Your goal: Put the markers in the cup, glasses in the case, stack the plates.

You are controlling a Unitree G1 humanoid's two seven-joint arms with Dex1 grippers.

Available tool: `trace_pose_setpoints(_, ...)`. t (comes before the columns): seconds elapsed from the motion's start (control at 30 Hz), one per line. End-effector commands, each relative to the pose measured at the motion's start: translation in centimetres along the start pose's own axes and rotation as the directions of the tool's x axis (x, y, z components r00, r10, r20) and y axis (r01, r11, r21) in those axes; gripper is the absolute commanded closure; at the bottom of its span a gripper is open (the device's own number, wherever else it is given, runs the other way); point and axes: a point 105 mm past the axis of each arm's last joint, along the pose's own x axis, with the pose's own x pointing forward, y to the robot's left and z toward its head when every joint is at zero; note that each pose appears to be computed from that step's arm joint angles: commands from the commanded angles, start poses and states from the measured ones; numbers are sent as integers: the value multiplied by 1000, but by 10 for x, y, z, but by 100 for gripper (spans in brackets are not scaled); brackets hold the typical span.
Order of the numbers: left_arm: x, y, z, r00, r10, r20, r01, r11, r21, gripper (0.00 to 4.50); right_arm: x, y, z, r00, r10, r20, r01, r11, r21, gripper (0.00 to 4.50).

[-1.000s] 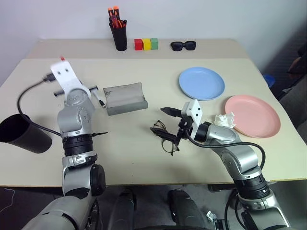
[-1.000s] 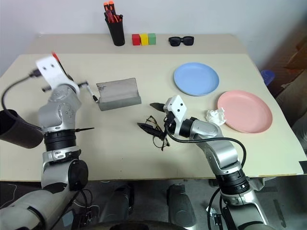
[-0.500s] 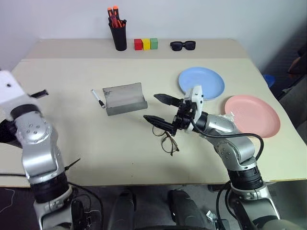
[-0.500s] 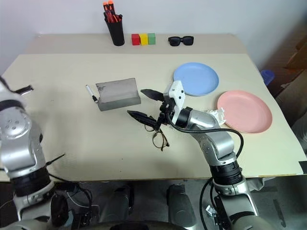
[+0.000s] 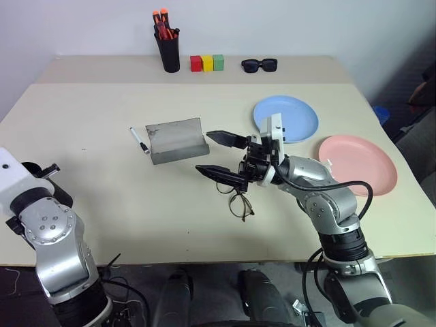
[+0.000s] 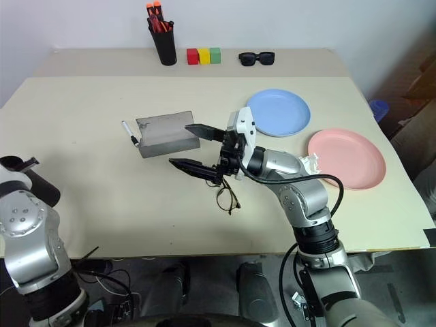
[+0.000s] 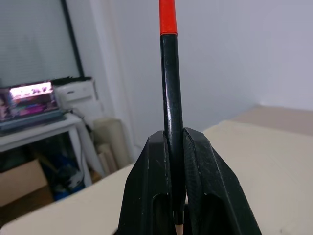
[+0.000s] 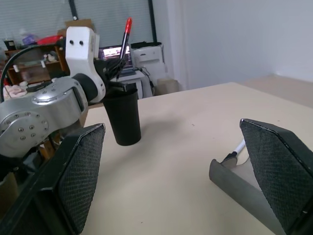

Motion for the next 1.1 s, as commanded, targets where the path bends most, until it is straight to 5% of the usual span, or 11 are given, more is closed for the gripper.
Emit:
trace_pose_setpoints(0.03,-5,5,11,998,25,51,-25,1000,-7,446,6,4,12,999,32,32,-31,998,-47,0)
trace_pose_setpoints(0.57,-11,2,-13,999,26,-17,-26,1000,5,446,5,5,10,999,20,25,-19,998,-57,0)
trace_pose_setpoints(0.73,-13,1,-17,999,28,-34,-28,1000,8,242,5,6,9,1000,22,21,-21,998,-56,0)
trace_pose_setpoints(1.1,-11,-3,-10,1000,15,-10,-15,1000,-5,242,5,6,8,1000,23,18,-22,998,-51,0)
